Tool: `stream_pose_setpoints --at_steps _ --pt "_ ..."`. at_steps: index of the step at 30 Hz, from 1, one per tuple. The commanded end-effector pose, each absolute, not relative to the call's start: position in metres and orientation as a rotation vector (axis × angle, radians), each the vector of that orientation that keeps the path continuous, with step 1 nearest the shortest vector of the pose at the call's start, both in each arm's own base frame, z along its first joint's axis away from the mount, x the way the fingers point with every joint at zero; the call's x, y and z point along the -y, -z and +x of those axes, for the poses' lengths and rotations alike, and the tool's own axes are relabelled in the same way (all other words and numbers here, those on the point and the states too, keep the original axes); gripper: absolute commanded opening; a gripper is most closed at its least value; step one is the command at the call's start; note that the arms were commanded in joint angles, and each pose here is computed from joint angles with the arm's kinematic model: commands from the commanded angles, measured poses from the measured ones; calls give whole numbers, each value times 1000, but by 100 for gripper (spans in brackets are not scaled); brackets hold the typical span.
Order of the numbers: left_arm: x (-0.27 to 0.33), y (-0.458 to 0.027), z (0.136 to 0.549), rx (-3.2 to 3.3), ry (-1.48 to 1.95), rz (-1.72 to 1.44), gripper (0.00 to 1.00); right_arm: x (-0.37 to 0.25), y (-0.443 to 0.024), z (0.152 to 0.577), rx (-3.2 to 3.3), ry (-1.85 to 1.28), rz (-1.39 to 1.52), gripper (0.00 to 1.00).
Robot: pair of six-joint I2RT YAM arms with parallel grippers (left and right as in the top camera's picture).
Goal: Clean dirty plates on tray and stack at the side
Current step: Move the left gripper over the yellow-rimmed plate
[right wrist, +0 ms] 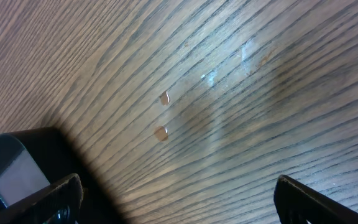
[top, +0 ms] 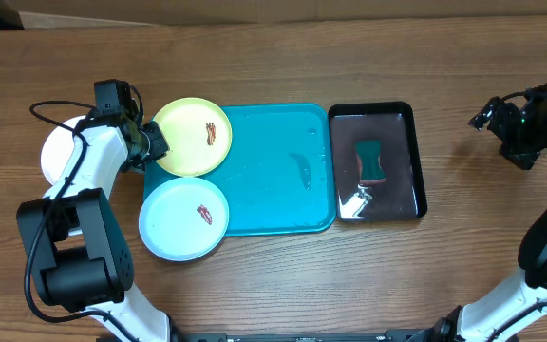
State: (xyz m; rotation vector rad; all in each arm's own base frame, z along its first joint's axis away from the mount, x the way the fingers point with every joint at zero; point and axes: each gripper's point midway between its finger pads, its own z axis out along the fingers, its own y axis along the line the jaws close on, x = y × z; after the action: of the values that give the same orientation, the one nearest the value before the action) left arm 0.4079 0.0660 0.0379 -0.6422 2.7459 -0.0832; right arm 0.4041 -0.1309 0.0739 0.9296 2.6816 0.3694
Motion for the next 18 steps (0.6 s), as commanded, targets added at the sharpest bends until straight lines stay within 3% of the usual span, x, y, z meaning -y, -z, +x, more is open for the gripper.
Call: stream_pose_setpoints --at_steps 1,11,13,15,17,18 --pt "-67 -35 413 -2739 80 -644 29 134 -84 410 -2650 -370 920 100" --pt "-68 -25 409 -2735 59 -646 25 134 -84 410 -2650 -370 920 100" --pt "-68 -23 410 -2728 66 -644 21 134 -84 410 -2650 -370 920 100" --pt "-68 -24 412 -2722 72 -645 9 134 -84 410 -2650 -370 920 100" --pt "-66 -24 412 -2722 89 -642 7 134 -84 410 -2650 -369 920 100" --pt "-65 -24 412 -2725 89 -642 10 134 -84 410 -2650 -370 920 100"
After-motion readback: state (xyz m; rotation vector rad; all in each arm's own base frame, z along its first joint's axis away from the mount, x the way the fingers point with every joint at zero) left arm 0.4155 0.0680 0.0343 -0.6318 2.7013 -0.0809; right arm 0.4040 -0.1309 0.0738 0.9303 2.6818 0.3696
